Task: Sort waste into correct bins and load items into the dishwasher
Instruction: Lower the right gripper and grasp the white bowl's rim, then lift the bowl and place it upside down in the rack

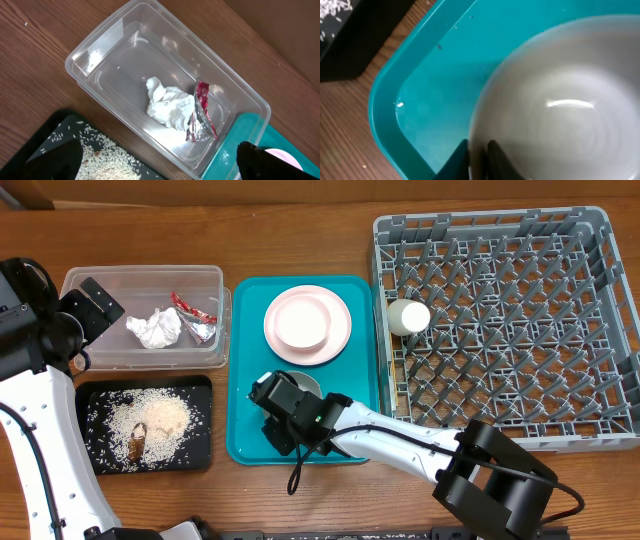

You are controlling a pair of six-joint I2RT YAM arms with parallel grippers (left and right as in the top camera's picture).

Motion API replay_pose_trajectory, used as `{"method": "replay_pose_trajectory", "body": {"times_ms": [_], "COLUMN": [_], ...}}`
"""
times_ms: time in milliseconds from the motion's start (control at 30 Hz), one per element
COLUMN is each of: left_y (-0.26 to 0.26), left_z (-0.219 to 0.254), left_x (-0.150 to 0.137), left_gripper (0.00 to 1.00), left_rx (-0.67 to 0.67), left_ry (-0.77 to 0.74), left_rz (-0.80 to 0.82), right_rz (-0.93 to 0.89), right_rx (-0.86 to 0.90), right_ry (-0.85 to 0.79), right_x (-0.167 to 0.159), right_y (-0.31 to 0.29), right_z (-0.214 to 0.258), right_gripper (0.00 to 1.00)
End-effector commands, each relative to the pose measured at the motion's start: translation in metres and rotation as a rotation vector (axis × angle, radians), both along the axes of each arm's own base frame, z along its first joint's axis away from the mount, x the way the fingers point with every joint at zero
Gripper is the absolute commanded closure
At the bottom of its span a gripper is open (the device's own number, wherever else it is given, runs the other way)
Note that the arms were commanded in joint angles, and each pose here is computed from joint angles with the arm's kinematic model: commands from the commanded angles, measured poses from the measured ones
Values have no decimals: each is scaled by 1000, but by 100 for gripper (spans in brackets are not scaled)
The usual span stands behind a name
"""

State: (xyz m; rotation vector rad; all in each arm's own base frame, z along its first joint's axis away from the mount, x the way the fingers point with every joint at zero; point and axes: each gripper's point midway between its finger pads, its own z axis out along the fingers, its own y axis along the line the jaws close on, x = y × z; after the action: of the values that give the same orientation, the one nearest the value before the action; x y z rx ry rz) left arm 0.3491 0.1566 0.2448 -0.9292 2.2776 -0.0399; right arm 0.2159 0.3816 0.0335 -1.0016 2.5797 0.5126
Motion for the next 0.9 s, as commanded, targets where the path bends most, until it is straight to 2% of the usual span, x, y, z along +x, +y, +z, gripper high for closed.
{"method": "replay_pose_trajectory", "body": {"times_ms": [0,100,167,467,867], "left_y": [2,2,2,2,2], "left_z": [1,1,1,1,1], "left_x": [2,2,2,2,2], "left_gripper": [0,0,0,0,0], "left_rx": [-9,-9,-9,-9,-9], "left_ry": [-5,-5,-5,-5,-5], "left_rz": [16,16,16,16,16], "right_rz": [-2,-4,-13,-55,-250], "right_rx": [27,59,95,195,399], "right_ry": [-31,-53,-91,-174,-166], "right_x": [3,3,3,-3,6], "right_y": [3,2,-3,-41,-167], "right_z": [22,44,74,159,251], "right_gripper": [91,92,96,96,96]}}
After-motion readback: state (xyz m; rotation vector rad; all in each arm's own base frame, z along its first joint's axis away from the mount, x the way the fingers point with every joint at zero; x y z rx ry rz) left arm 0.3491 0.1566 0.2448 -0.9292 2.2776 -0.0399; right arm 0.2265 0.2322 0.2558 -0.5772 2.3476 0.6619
